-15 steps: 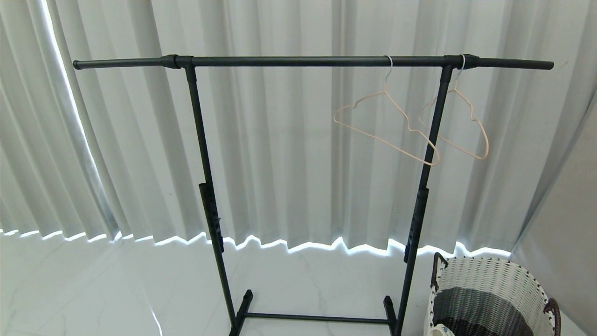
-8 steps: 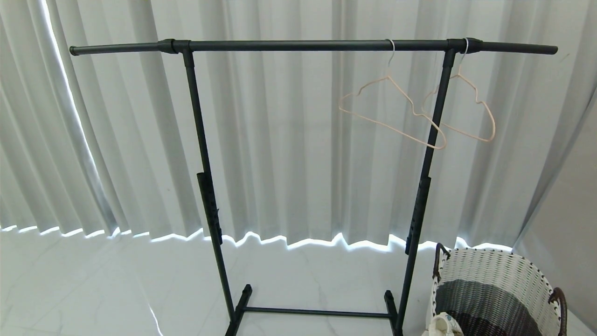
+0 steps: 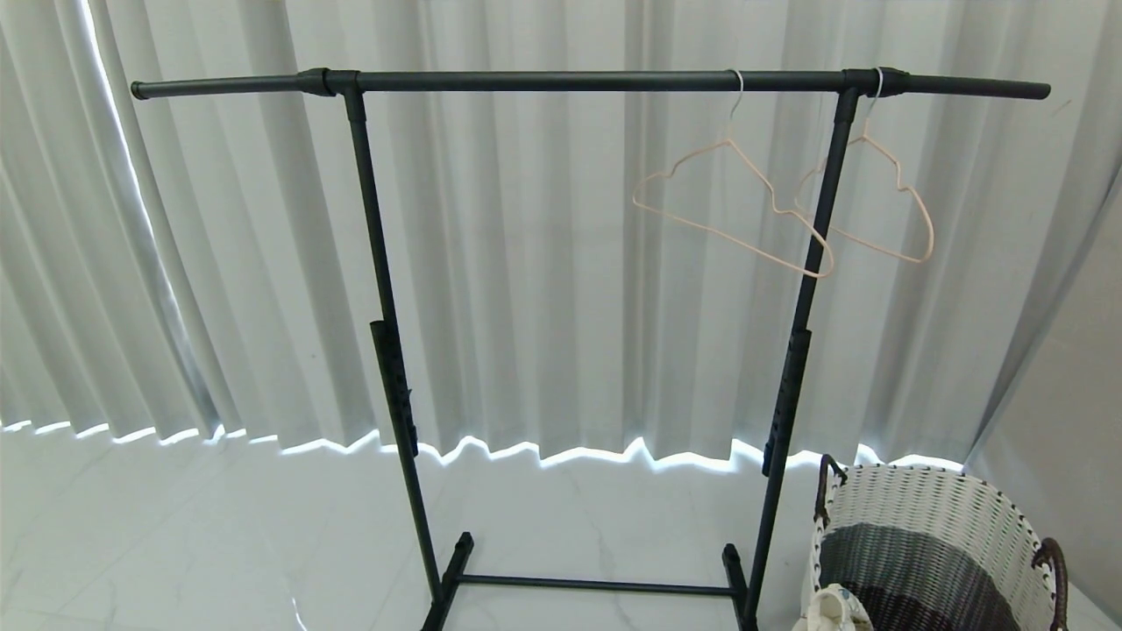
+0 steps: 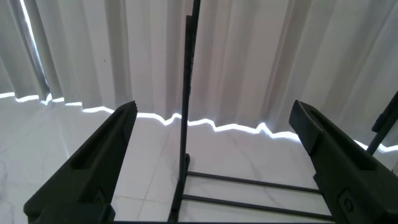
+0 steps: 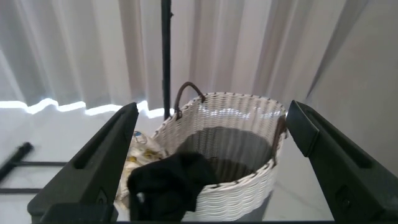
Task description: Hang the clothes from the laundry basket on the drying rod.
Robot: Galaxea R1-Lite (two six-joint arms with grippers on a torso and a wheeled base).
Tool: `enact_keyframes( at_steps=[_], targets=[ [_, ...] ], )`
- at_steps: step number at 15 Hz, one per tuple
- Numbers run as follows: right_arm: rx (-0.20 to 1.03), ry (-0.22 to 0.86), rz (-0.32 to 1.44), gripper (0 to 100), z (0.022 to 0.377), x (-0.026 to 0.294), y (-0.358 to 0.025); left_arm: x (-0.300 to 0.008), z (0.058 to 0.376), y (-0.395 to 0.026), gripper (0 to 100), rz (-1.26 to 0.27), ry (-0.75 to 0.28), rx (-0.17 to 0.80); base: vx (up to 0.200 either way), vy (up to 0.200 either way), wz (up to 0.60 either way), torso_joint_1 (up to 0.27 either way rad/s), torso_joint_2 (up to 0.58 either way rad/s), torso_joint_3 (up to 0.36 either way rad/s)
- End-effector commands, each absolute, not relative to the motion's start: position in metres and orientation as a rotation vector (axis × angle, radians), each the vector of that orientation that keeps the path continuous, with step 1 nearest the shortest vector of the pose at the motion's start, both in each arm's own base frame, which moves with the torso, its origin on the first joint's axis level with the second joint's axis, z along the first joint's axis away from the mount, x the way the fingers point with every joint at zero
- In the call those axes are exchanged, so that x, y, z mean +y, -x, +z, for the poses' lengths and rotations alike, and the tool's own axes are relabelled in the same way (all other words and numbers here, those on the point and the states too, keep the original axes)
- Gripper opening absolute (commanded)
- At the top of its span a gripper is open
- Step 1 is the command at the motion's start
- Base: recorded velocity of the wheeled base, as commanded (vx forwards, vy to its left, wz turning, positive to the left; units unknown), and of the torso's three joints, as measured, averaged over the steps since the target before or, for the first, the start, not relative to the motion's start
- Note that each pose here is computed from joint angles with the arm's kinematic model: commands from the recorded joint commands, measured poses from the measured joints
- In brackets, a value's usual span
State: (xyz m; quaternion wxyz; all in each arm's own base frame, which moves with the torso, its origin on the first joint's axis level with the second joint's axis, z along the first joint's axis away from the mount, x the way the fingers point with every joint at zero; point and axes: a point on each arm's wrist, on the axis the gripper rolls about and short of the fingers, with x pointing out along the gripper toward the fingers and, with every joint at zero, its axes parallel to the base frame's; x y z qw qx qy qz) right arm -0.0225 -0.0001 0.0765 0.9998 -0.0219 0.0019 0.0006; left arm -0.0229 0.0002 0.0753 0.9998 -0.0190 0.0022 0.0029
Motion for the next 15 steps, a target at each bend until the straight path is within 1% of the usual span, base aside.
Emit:
enact_keyframes(
  at_steps=[1, 2, 3, 4, 5, 6, 7, 8, 9, 10, 11, 13, 15],
  targets=[
    [-0.006, 0.063, -0.003, 100, 0.077, 0.000, 0.023, 0.000, 0.075, 0.023, 100, 0.006, 0.038, 0.006, 0.000, 0.000, 0.00, 0.000, 0.00, 0.000],
    [-0.018, 0.071, -0.002, 100, 0.079, 0.000, 0.023, 0.000, 0.075, 0.023, 100, 0.006, 0.038, 0.006, 0.000, 0.000, 0.00, 0.000, 0.00, 0.000],
    [-0.052, 0.062, 0.034, 100, 0.095, 0.000, 0.026, 0.000, 0.075, 0.023, 100, 0.006, 0.038, 0.006, 0.000, 0.000, 0.00, 0.000, 0.00, 0.000],
    [-0.043, 0.040, 0.076, 100, 0.121, 0.000, 0.024, 0.000, 0.075, 0.023, 100, 0.006, 0.038, 0.006, 0.000, 0.000, 0.00, 0.000, 0.00, 0.000],
    [0.016, 0.033, 0.123, 100, 0.152, 0.000, 0.011, 0.000, 0.075, 0.023, 100, 0.006, 0.038, 0.006, 0.000, 0.000, 0.00, 0.000, 0.00, 0.000],
    [0.068, 0.045, 0.139, 100, 0.163, 0.001, 0.002, 0.000, 0.075, 0.023, 100, 0.006, 0.038, 0.006, 0.000, 0.000, 0.00, 0.000, 0.00, 0.000],
    [0.190, 0.103, 0.147, 100, 0.174, 0.003, -0.019, 0.000, 0.075, 0.023, 100, 0.006, 0.038, 0.006, 0.000, 0.000, 0.00, 0.000, 0.00, 0.000],
    [0.326, 0.194, 0.162, 100, 0.185, 0.006, -0.050, 0.000, 0.075, 0.023, 100, 0.006, 0.038, 0.006, 0.000, 0.000, 0.00, 0.000, 0.00, 0.000],
    [0.443, 0.273, 0.179, 100, 0.183, 0.007, -0.079, 0.000, 0.075, 0.023, 100, 0.006, 0.038, 0.006, 0.000, 0.000, 0.00, 0.000, 0.00, 0.000],
    [0.528, 0.343, 0.198, 100, 0.177, 0.008, -0.097, 0.000, 0.075, 0.023, 100, 0.006, 0.038, 0.006, 0.000, 0.000, 0.00, 0.000, 0.00, 0.000],
    [0.635, 0.449, 0.227, 100, 0.163, 0.007, -0.113, 0.000, 0.075, 0.023, 100, 0.006, 0.038, 0.006, 0.000, 0.000, 0.00, 0.000, 0.00, 0.000],
    [0.791, 0.618, 0.290, 100, 0.137, 0.006, -0.134, 0.000, 0.075, 0.023, 100, 0.006, 0.038, 0.006, 0.000, 0.000, 0.00, 0.000, 0.00, 0.000],
    [0.831, 0.658, 0.320, 100, 0.120, 0.007, -0.154, 0.000, 0.075, 0.023, 100, 0.006, 0.038, 0.006, 0.000, 0.000, 0.00, 0.000, 0.00, 0.000]
  ],
)
